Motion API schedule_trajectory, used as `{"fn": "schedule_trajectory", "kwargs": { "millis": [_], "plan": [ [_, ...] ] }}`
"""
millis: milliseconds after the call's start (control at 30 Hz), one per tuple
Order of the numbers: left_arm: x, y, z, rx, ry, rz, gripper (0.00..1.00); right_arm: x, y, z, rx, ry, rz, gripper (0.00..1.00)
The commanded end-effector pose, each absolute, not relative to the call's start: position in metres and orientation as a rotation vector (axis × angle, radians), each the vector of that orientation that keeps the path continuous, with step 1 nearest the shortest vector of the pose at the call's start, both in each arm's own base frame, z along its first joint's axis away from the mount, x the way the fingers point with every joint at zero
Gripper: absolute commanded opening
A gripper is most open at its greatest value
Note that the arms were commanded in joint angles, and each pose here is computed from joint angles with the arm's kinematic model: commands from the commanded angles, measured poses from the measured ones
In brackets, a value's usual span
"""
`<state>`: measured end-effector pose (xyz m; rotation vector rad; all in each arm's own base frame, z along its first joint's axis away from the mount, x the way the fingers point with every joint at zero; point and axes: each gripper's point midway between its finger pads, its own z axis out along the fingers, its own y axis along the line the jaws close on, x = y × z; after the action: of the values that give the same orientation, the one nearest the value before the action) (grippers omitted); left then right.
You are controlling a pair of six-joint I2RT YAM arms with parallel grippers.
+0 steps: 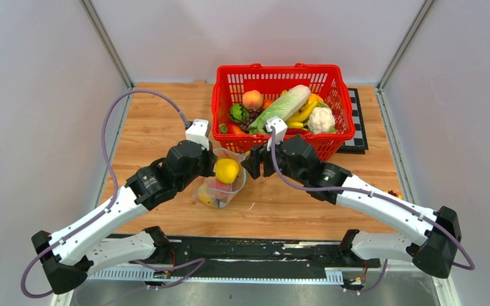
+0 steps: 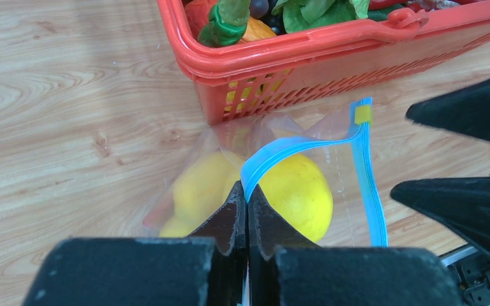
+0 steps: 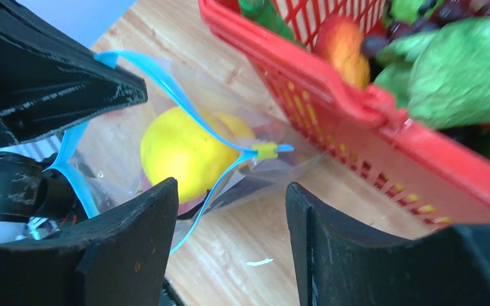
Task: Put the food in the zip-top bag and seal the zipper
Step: Adjust the zipper food storage bag at the center of the board.
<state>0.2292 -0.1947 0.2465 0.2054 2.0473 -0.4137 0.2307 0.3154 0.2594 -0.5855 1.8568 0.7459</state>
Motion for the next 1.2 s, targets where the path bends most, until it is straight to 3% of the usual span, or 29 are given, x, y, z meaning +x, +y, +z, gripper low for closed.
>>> {"fn": "schedule_trajectory", "kwargs": {
  "millis": [0,133,333,733,1167],
  "plan": [
    [0.237,-0.201,0.266,0.164,1.978,-0.46,0.0,0.216,0.33,0.243,-0.453,1.97,0.93,0.59],
    [0.236,-0.201,0.264,0.165,1.984,-0.458,0.0,0.209,0.347,0.232,-0.458,2.017,1.024,0.47],
    [0.234,-0.196,0.26,0.166,2.003,-0.432,0.0,0.207,0.348,0.239,-0.541,1.974,1.018,0.01],
    [0.224,-0.123,0.292,0.2,2.043,-0.052,0.0,0.212,0.335,0.306,-0.712,1.802,0.885,0.0],
    [0.202,-0.078,0.336,-0.02,1.975,-0.075,0.0,0.195,0.446,0.362,-0.97,1.659,1.375,0.0]
  ]
}}
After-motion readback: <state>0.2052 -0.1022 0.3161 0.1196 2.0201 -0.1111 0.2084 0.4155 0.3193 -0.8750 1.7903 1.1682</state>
